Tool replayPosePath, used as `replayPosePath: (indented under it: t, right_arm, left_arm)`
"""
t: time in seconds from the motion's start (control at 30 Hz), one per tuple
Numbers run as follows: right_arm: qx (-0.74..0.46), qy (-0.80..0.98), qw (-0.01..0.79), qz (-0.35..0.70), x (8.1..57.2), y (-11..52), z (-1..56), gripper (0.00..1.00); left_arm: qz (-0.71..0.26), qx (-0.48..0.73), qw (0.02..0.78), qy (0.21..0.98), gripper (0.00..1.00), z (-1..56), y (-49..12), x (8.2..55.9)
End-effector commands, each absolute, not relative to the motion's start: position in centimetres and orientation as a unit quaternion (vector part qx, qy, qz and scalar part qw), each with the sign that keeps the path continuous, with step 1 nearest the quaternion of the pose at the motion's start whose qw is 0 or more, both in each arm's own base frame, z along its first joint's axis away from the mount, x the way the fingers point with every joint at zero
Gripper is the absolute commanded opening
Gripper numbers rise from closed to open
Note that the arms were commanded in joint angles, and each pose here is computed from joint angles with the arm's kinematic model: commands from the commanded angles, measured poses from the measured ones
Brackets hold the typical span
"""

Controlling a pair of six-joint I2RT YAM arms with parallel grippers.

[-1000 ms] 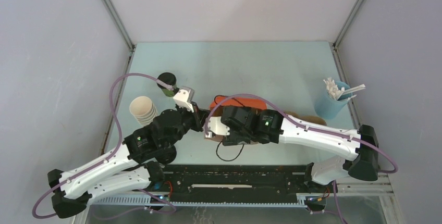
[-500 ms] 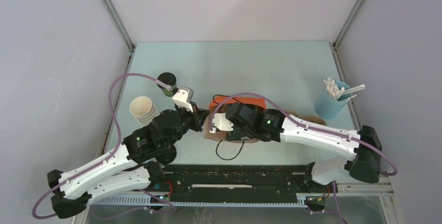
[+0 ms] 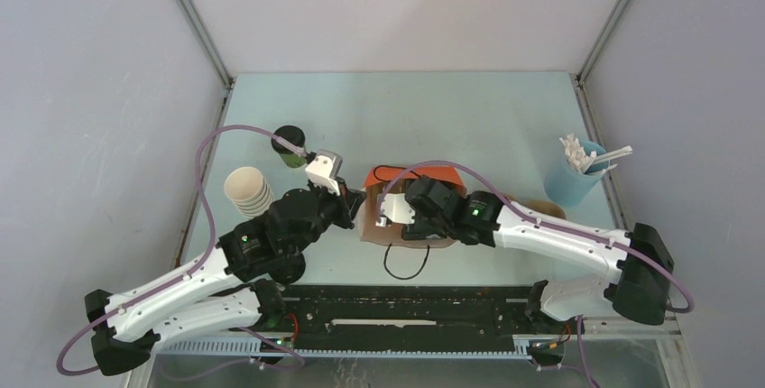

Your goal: Pack the takeout coffee

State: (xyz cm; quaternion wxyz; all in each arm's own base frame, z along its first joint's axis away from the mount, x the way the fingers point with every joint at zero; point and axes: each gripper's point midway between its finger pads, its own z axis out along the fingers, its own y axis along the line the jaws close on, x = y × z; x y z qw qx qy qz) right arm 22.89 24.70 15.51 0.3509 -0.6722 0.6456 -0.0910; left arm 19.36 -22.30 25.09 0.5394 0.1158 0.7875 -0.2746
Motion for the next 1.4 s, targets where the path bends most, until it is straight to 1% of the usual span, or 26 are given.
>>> replayPosePath:
  t: [0.0, 0.13, 0.27, 0.37, 0.43, 0.63, 0.77, 0.83, 1.0, 1.17, 1.37]
  right_arm:
    - [-0.655, 0.647, 0.387, -0.050, 22.9, 24.8, 16.5, 0.56]
    - [-0.637, 0.642, 0.426, -0.024, 23.4, 25.4, 18.3, 0.57]
    - [-0.657, 0.616, 0.428, -0.075, 24.0, 25.3, 19.1, 0.55]
    - [-0.652, 0.628, 0.415, -0.089, 23.8, 25.1, 20.1, 0.52]
    - [-0.650, 0.637, 0.407, -0.079, 23.2, 25.2, 20.4, 0.51]
    - [-0.662, 0.651, 0.360, -0.087, 20.9, 24.8, 19.7, 0.50]
    - [-0.656, 0.676, 0.317, -0.109, 20.5, 23.6, 18.3, 0.50]
    - [-0.652, 0.682, 0.311, -0.114, 20.7, 23.3, 18.0, 0.50]
    - [-0.639, 0.688, 0.321, -0.128, 22.4, 23.2, 18.0, 0.50]
    - [-0.620, 0.689, 0.361, -0.099, 23.6, 24.0, 18.7, 0.50]
    - [-0.622, 0.685, 0.366, -0.102, 25.1, 24.1, 18.0, 0.50]
  left_arm:
    - [-0.275, 0.130, 0.548, 0.779, 0.00, 26.1, -22.5, 19.3]
    - [-0.277, 0.134, 0.543, 0.781, 0.00, 25.9, -22.8, 19.2]
    - [-0.273, 0.138, 0.540, 0.784, 0.00, 25.6, -22.7, 19.2]
    - [-0.270, 0.139, 0.542, 0.783, 0.00, 25.7, -22.4, 19.1]
    - [-0.266, 0.142, 0.542, 0.784, 0.00, 25.6, -22.4, 19.1]
    - [-0.257, 0.147, 0.546, 0.784, 0.00, 25.7, -22.2, 19.3]
    - [-0.254, 0.145, 0.546, 0.785, 0.00, 25.7, -22.2, 19.4]
    - [-0.253, 0.144, 0.547, 0.784, 0.00, 25.7, -22.1, 19.5]
    - [-0.256, 0.146, 0.547, 0.784, 0.00, 25.8, -22.4, 19.5]
    - [-0.257, 0.149, 0.545, 0.784, 0.00, 25.8, -22.6, 19.5]
    - [-0.261, 0.155, 0.543, 0.783, 0.00, 25.8, -22.9, 19.4]
